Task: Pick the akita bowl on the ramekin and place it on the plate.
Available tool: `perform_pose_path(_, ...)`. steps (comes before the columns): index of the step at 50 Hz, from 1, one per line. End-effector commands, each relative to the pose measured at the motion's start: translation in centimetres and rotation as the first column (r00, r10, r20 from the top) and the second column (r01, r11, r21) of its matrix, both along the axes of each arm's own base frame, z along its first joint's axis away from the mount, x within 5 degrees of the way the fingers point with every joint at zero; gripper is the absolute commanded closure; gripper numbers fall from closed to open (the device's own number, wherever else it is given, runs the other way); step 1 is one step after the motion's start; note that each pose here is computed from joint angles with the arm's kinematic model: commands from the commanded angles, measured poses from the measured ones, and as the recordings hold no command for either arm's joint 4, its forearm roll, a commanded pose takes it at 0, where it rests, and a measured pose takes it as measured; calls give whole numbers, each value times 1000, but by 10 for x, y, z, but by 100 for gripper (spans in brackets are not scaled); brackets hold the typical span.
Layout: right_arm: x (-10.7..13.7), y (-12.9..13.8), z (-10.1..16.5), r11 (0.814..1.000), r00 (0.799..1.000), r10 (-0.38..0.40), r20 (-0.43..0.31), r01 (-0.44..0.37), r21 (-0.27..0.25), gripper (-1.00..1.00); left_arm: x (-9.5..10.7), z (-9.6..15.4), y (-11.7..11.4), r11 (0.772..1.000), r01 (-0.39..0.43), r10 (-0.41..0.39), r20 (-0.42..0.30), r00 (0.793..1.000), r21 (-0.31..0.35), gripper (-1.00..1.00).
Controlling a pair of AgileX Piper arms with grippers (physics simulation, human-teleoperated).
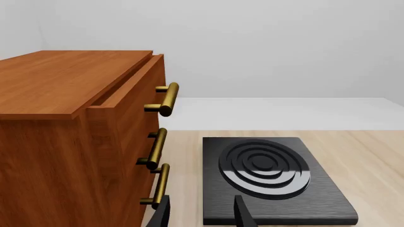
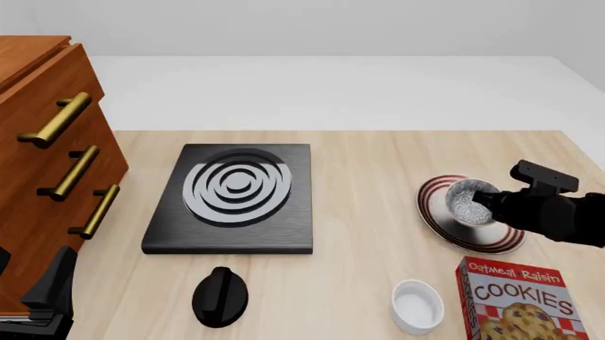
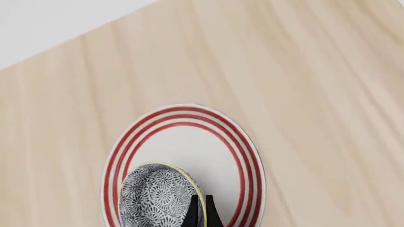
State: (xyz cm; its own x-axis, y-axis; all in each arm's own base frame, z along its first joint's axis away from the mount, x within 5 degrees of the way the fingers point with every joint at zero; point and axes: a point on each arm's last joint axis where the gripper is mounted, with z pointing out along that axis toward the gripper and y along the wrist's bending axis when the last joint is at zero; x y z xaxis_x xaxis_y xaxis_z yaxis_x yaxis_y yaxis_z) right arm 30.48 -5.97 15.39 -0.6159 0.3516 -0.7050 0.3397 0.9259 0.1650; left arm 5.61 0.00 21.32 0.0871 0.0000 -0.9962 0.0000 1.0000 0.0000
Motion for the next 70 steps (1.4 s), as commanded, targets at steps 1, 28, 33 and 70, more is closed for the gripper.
perform_pose_path(1,2,0,-5,1000,1000,-16,3,16,16,100,0,0,0,1000,0,0,0,1000,0,-100)
perform_pose_path(28,4,-2,-15,999,1000,-26,-2,26,22,100,0,0,0,1000,0,0,0,1000,0,-100)
perform_pose_path(33,4,-4,-16,999,999,-33,-2,33,24,100,0,0,0,1000,0,0,0,1000,0,-100)
perform_pose_path(70,-4,-1,-1,997,998,-56,36,54,47,-100,0,0,0,1000,0,0,0,1000,0,-100)
